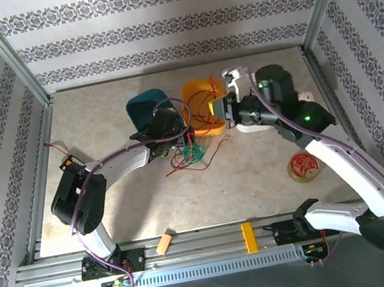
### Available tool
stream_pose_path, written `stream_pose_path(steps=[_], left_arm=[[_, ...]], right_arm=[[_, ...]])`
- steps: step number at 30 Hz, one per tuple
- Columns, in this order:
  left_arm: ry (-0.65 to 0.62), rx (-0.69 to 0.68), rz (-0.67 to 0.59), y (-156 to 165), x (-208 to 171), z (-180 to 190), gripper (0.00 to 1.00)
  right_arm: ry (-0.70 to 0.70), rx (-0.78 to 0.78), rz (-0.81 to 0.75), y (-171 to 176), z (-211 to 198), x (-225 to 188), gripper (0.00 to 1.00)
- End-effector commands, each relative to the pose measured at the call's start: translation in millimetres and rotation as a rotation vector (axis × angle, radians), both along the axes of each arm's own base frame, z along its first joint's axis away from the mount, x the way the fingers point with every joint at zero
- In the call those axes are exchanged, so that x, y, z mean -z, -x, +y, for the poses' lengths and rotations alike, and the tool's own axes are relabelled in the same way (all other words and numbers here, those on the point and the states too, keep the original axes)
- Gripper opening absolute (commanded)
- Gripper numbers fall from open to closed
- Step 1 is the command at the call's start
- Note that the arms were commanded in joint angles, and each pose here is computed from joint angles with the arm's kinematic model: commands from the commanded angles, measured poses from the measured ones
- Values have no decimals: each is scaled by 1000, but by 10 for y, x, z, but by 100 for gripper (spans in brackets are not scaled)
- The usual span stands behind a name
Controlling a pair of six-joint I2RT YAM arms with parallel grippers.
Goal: Untangle the cables
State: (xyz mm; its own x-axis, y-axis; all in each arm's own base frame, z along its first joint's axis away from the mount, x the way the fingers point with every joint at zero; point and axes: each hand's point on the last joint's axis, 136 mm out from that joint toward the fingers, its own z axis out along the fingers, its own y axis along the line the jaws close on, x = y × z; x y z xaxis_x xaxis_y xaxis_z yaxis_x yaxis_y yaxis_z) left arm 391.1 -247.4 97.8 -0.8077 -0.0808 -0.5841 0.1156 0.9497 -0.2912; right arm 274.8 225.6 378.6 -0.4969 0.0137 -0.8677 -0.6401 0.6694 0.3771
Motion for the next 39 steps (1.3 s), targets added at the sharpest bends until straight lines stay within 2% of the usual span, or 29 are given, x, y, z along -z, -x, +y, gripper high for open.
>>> stream_pose_path(steps=[1,6,12,20,26,32,39], left_arm=[[-45,38,67,154,212,-7,88],[-32,-11,33,195,117,99,88],[33,-56,-65,185,-205,161,89],[38,-130,-178,128,-617,318,91],[-9,-222,-231,167,-724,574,92],[-29,-227,-235,202,-729,635,92],[-36,-217,-228,184,-705,613,92]], right_arm=[[-69,38,-136,78,-162,-607,0],[-73,217,-269,-84,-467,-997,2],[28,355,-239,-613,-540,-759,3],[187,446,-140,-1503,-405,-63,2],[316,463,-48,-1947,-324,601,2],[383,407,138,-2087,-175,1448,3],[369,334,406,-2097,-12,2351,4]])
